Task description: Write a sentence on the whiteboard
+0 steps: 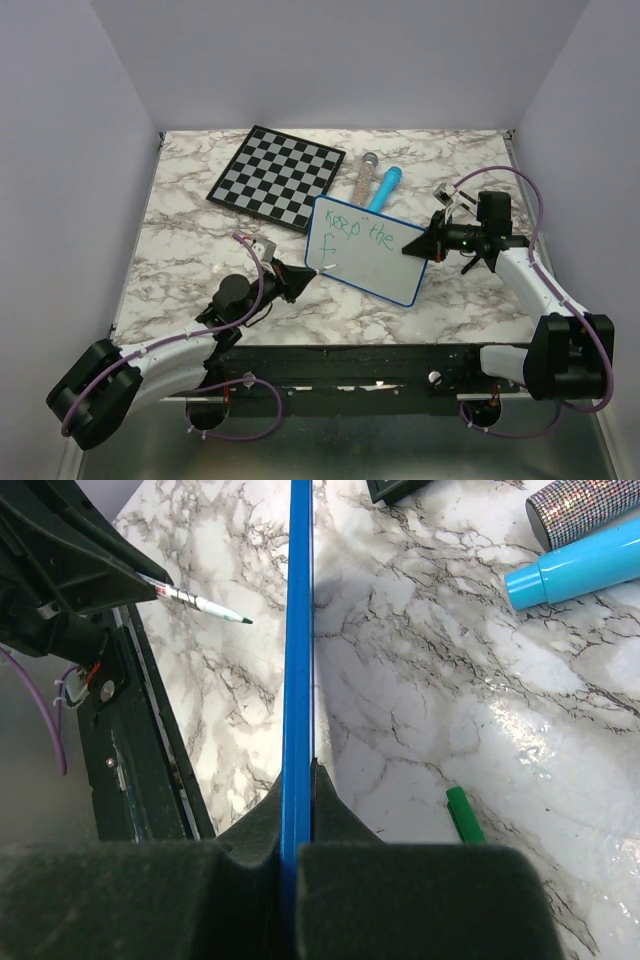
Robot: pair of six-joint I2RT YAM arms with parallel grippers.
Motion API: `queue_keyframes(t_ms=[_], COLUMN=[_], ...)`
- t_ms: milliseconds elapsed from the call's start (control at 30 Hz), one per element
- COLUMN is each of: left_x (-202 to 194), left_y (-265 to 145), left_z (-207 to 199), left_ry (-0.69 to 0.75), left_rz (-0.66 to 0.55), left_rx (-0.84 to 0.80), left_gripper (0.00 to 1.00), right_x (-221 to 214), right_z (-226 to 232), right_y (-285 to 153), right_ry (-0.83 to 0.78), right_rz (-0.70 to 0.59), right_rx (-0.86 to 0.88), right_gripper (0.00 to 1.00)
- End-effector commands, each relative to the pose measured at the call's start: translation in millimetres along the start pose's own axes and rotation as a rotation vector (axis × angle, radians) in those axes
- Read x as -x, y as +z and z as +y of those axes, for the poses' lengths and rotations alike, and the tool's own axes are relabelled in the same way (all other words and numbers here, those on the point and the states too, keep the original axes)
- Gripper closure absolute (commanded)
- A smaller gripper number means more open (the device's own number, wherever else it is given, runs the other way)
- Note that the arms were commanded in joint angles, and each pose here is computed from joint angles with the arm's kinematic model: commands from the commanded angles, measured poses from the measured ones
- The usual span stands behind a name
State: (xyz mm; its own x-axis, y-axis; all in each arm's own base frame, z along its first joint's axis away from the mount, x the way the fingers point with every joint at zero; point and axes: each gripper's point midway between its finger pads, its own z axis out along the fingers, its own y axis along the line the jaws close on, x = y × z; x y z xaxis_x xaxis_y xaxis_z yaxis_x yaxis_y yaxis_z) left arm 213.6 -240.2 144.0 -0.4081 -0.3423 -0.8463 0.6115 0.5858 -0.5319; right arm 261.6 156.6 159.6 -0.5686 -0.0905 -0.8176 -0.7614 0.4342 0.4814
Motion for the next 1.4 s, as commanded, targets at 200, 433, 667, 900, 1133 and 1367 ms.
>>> queue_keyframes(t_ms=[200, 433, 667, 900, 1133, 1367], left_x=[-1.4, 1.5, 9.8, 6.6, 9.9, 13.2], left_y=[16.5, 31.4, 34.2, 34.6, 35.8, 40.9], left_z=[0.9, -5.1, -4.0, 3.8, 8.2, 9.4], left_ry=[0.011, 0.026, 0.058, 0.070, 0.087, 0.093], left_rz=[-0.015, -0.015, -0.025, -0.010, -0.020, -0.027], left_rx=[0.015, -0.003, 0.017, 0.055, 0.081, 0.087], left_gripper=[1.00, 1.00, 1.00, 1.00, 1.00, 1.00], right_x=[14.7, 14.8, 14.9, 14.3, 14.6, 15.4], right_z=[10.2, 10.5, 10.3, 10.6, 10.8, 11.1], right_y=[-1.2, -1.2, -1.2, -1.1, -1.3, -1.5], right_ry=[-0.056, -0.056, -0.056, -0.053, -0.055, -0.057], right_rz=[-0.028, -0.028, -0.027, -0.027, -0.028, -0.029], right_rx=[0.040, 0.042, 0.042, 0.044, 0.043, 0.043], right_gripper=[0.99, 0.99, 0.99, 0.99, 0.99, 0.99])
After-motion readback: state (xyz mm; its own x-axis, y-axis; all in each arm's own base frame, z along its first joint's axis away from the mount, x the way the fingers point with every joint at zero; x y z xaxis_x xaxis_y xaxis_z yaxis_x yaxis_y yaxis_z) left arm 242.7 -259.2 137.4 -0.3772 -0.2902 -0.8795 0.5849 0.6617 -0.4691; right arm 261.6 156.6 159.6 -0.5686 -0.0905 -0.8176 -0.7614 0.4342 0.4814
